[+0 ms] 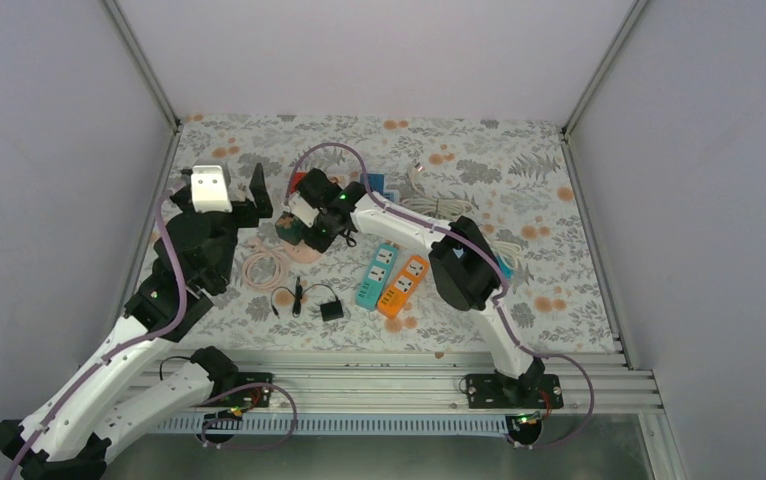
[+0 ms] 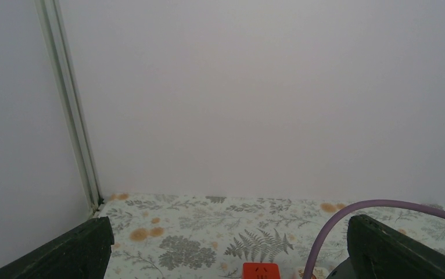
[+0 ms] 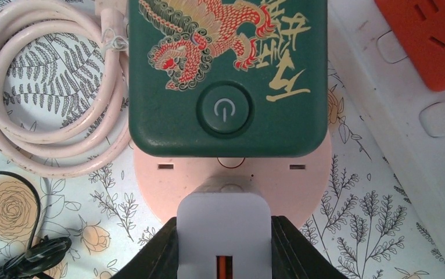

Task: Insert the plug

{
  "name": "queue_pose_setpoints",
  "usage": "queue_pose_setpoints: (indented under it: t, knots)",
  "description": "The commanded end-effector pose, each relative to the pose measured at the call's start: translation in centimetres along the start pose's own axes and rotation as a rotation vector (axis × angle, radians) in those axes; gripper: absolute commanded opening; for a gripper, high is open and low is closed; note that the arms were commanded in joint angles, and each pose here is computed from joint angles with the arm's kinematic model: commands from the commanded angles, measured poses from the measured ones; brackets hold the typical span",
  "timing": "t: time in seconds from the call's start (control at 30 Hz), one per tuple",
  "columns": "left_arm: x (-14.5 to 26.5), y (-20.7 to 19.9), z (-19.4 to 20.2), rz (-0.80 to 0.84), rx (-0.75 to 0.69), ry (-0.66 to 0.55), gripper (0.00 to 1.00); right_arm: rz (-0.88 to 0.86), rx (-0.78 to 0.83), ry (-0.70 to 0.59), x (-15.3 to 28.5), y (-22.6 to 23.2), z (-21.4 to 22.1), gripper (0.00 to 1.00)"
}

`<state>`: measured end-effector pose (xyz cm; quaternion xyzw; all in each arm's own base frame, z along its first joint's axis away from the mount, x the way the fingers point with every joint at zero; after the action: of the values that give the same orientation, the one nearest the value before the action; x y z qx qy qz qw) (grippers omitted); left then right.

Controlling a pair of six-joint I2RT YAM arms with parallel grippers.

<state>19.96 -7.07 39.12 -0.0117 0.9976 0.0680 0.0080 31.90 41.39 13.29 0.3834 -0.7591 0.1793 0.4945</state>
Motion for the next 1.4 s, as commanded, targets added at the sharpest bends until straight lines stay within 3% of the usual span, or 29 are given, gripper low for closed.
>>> queue_pose_setpoints:
  t: [0.0, 0.37, 0.53, 0.63, 0.7, 0.87, 0.9, 1.0, 1.07, 1.17, 1.37]
  knots:
    - [0.1, 0.4, -0.8, -0.022, -0.007, -0.008, 1.00, 0.115, 0.009, 0.344, -6.8, -2.3, 8.3, 0.16]
    - [-0.3, 0.2, -0.7, -0.019, -0.012, 0.005, 1.00, 0.055, 0.027, 0.492, -8.2, -1.8, 12.8, 0.21]
    - [-0.3, 0.2, -0.7, -0.018, -0.009, 0.007, 1.00, 0.079, 0.016, 0.418, -7.3, -1.9, 10.8, 0.21]
    - [-0.3, 0.2, -0.8, -0.017, -0.008, 0.006, 1.00, 0.054, -0.001, 0.309, -5.6, -1.3, 7.5, 0.22]
    - [-0.2, 0.2, -0.8, -0.017, -0.005, 0.007, 1.00, 0.032, -0.023, 0.216, -3.8, -0.7, 4.8, 0.27]
    - [0.0, 0.4, -1.1, -0.011, 0.010, -0.001, 1.00, -0.058, -0.052, 0.039, 0.8, 0.8, 0.8, 0.56]
    - [0.0, 0.4, -1.1, -0.009, 0.012, -0.001, 1.00, -0.086, -0.042, 0.012, 1.8, 1.1, 0.5, 0.60]
    - [0.1, 0.3, -1.3, 0.003, 0.014, -0.003, 1.00, -0.110, -0.042, -0.080, 4.7, 1.5, -0.2, 0.84]
    - [0.1, 0.2, -1.3, 0.011, 0.015, -0.001, 1.00, -0.094, -0.063, -0.153, 7.2, 1.4, -0.5, 0.93]
    - [0.1, 0.1, -1.3, 0.030, 0.025, 0.000, 1.00, -0.073, -0.131, -0.227, 9.9, 0.5, -0.1, 0.96]
    - [0.1, -0.7, -0.9, 0.095, 0.049, -0.002, 1.00, 0.236, -0.447, -0.389, 14.6, -5.5, 3.3, 0.94]
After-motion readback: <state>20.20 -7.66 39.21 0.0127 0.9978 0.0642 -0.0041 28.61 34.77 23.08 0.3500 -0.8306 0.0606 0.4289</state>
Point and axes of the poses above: each gripper's point midway between its finger pads, its own x axis back along the fingers, its own y axis along the line the jaws close on, z = x × y, the point moved 7 cm from there along x, back along the fingers, and after that the axes turned 12 degrees about -x, right-handed, at the moved point
